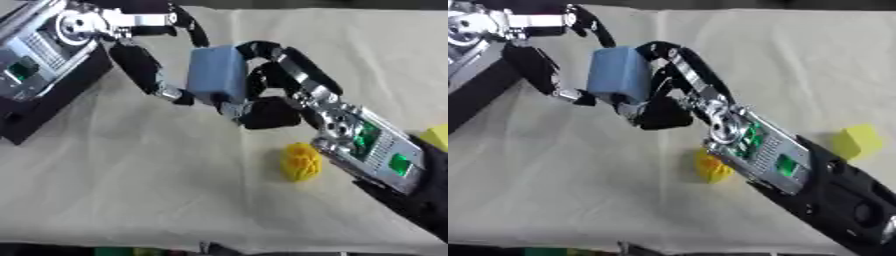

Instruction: Pick up the objects with one hand, pass them to the other hand, and then place them into the box on the other side of the table.

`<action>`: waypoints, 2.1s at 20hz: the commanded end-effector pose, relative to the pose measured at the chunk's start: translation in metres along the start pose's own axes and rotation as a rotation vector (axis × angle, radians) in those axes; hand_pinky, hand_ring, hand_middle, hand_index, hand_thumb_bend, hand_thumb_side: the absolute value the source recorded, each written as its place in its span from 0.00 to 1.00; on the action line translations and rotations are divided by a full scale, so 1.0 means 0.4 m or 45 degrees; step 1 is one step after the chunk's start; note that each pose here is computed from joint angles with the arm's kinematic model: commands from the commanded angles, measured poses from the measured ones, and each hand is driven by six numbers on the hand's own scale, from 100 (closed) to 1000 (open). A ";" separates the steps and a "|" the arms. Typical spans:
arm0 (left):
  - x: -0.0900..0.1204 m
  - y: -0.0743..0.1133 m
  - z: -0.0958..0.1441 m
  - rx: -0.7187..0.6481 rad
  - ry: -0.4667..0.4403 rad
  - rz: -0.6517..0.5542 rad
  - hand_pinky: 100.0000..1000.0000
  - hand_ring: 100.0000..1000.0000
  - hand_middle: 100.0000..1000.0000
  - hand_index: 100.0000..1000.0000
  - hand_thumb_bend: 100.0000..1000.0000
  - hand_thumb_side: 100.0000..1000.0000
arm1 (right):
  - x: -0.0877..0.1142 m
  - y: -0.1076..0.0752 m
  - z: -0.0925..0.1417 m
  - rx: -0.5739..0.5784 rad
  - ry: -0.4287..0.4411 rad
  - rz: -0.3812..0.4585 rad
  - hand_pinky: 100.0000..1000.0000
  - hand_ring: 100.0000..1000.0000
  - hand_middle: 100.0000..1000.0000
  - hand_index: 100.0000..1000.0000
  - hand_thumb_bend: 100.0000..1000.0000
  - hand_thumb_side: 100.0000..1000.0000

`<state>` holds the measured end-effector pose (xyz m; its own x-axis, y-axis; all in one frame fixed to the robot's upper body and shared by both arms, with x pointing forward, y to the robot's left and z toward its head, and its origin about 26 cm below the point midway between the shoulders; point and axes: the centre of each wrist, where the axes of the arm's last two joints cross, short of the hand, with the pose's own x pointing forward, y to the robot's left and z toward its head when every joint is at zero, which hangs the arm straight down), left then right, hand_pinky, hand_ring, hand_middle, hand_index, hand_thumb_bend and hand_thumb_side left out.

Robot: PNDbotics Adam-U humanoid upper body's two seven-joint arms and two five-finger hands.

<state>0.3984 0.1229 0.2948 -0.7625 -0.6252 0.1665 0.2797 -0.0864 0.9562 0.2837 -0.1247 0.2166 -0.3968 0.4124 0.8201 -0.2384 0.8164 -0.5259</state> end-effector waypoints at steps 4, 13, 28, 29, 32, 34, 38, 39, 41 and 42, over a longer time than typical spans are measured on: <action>0.015 0.040 0.023 -0.018 -0.052 -0.060 0.91 1.00 0.76 0.84 0.49 0.24 | 0.019 -0.015 0.000 -0.017 -0.065 0.037 0.43 0.42 0.38 0.41 0.00 0.00; 0.025 0.042 0.020 -0.050 -0.092 -0.070 0.91 1.00 0.76 0.85 0.47 0.27 | 0.020 -0.013 0.000 -0.017 -0.064 0.045 0.43 0.41 0.38 0.41 0.00 0.00; 0.048 0.040 -0.003 -0.016 -0.119 0.018 0.91 1.00 0.74 0.83 0.37 0.33 | 0.027 -0.007 -0.003 -0.002 -0.063 0.045 0.43 0.41 0.38 0.40 0.00 0.00; 0.050 0.039 -0.004 -0.016 -0.120 0.023 0.91 1.00 0.74 0.83 0.37 0.33 | 0.028 -0.007 -0.003 -0.002 -0.063 0.046 0.43 0.41 0.38 0.40 0.00 0.00; 0.051 0.037 -0.007 -0.012 -0.116 0.037 0.90 1.00 0.73 0.83 0.35 0.33 | 0.028 -0.006 -0.003 -0.001 -0.062 0.047 0.42 0.41 0.38 0.40 0.00 0.00; 0.051 0.035 -0.010 -0.005 -0.108 0.047 0.90 1.00 0.72 0.82 0.32 0.34 | 0.028 -0.005 -0.003 -0.001 -0.062 0.048 0.42 0.41 0.38 0.40 0.00 0.00; 0.051 0.034 -0.013 0.026 -0.100 0.081 0.88 1.00 0.68 0.79 0.14 0.34 | 0.028 -0.005 -0.002 -0.002 -0.063 0.052 0.42 0.41 0.38 0.40 0.00 0.00; 0.051 0.035 -0.013 0.036 -0.097 0.093 0.87 1.00 0.65 0.76 0.06 0.32 | 0.028 -0.005 -0.002 -0.002 -0.064 0.054 0.42 0.41 0.38 0.40 0.00 0.00; 0.053 0.036 -0.012 0.062 -0.091 0.118 0.85 1.00 0.59 0.72 0.00 0.31 | 0.027 -0.005 -0.002 -0.002 -0.067 0.057 0.43 0.42 0.39 0.41 0.00 0.00; 0.053 0.037 -0.011 0.079 -0.086 0.129 0.83 1.00 0.57 0.69 0.00 0.30 | 0.027 -0.005 -0.002 -0.001 -0.067 0.060 0.43 0.42 0.39 0.41 0.00 0.00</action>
<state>0.3924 0.1078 0.2954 -0.7590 -0.5882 0.2791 0.3569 -0.0173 0.9340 0.2850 -0.1246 0.2225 -0.4270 0.4354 0.7925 -0.2037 0.8076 -0.5535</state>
